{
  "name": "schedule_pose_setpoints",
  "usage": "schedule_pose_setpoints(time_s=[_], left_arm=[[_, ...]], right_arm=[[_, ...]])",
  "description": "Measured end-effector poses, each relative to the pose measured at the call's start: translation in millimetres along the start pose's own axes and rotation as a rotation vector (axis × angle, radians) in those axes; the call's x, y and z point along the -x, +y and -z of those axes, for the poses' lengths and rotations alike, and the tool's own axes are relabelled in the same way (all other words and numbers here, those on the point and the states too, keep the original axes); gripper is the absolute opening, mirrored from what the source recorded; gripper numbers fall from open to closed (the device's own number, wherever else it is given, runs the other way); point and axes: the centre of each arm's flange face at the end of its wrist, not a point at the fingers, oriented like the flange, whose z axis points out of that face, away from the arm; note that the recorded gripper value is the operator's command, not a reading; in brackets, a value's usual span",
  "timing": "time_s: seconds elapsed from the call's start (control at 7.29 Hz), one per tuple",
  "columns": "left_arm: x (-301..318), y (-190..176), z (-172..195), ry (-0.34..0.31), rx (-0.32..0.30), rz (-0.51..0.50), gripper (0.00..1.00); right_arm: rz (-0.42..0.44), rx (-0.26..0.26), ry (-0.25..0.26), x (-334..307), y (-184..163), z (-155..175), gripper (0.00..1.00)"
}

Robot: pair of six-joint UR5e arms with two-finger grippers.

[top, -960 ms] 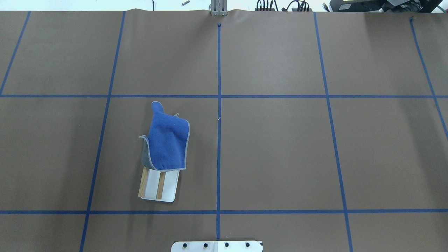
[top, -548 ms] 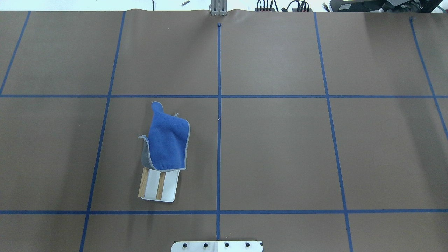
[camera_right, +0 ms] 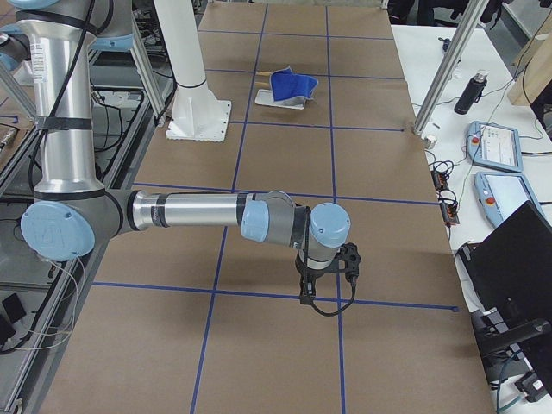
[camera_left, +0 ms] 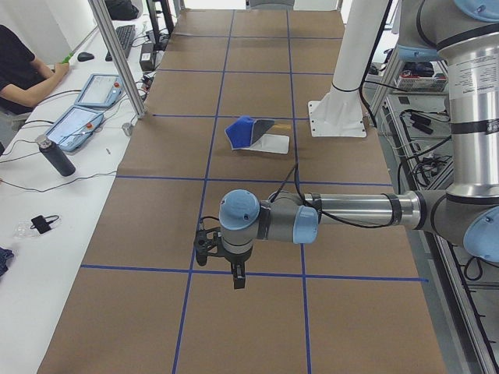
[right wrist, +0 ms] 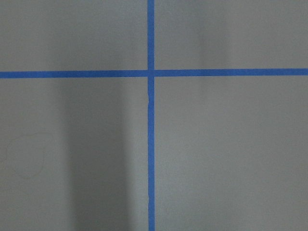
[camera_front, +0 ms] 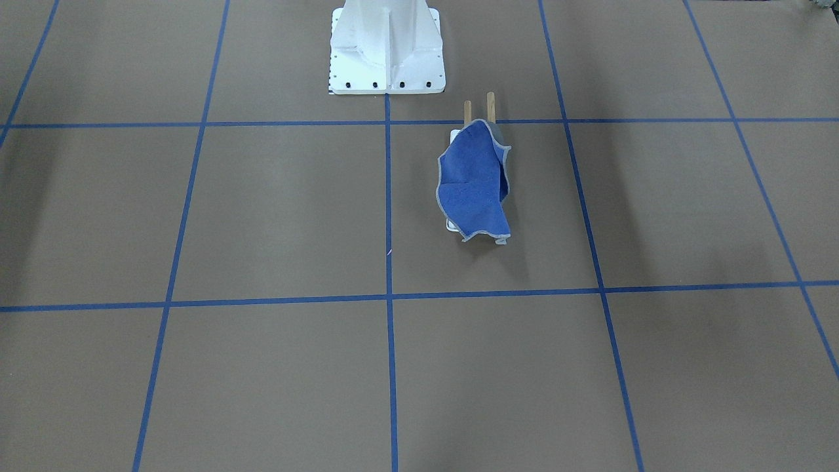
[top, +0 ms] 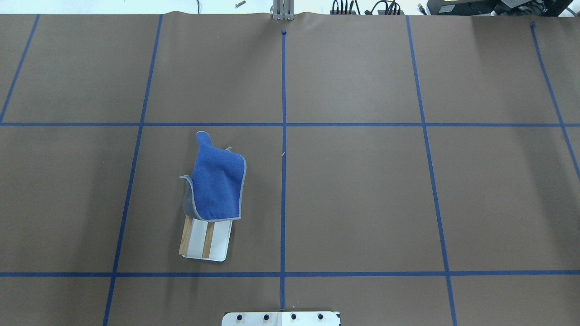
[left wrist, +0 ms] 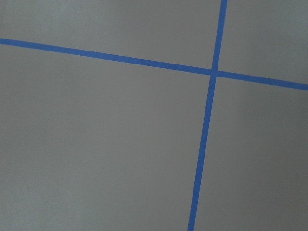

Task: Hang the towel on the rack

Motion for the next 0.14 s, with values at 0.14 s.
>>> schedule_pose_setpoints(time_s=[0.14], left_arm=[[0.5, 0.0, -0.5, 0.000, 0.001, 0.001, 0.98]], right_arm=[[0.000, -0.002, -0.001, 0.2, 0.0, 0.8, 1.00]])
